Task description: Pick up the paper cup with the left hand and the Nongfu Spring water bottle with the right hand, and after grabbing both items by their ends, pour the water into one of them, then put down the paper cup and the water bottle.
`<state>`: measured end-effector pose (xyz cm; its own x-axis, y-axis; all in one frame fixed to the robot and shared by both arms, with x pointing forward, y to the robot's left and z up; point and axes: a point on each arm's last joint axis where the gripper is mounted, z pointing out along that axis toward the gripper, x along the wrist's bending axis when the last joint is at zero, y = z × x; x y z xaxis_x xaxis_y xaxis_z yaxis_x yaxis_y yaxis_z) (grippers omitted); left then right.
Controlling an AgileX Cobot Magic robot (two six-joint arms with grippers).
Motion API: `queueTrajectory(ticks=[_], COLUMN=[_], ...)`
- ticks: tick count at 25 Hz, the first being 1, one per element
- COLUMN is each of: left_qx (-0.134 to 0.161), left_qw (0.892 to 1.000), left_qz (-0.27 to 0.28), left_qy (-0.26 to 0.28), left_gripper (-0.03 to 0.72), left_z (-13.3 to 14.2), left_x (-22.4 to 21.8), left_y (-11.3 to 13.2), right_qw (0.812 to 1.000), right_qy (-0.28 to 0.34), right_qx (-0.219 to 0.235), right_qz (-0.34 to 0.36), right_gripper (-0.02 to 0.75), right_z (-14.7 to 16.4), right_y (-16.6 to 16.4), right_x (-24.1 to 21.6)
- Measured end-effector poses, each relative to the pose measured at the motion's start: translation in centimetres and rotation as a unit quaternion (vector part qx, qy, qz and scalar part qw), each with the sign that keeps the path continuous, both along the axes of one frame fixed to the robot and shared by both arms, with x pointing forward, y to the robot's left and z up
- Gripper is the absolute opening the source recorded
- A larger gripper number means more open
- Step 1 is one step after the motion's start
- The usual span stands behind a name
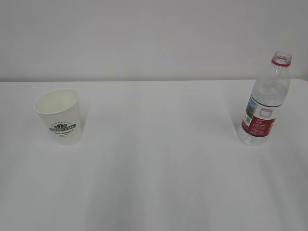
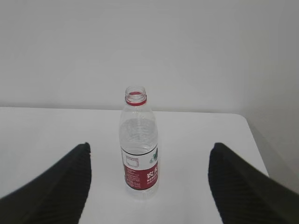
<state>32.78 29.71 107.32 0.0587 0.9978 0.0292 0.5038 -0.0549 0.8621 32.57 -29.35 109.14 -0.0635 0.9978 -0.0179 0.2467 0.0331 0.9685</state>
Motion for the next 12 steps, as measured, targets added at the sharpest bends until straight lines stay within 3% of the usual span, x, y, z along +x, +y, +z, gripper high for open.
queueTrajectory(ticks=[12], left_qx=[-0.014], left_qw=[0.998], left_qz=[-0.007], left_qy=[-0.056], left_gripper=[0.463], left_z=[0.8], left_x=[1.6], left_y=[-0.3], right_qw=[1.0], right_qy=[-0.018], right_qx=[0.0], right_qz=[0.01], right_gripper=[0.589], right_z=[0.1], right_y=[0.5], right_x=[3.3])
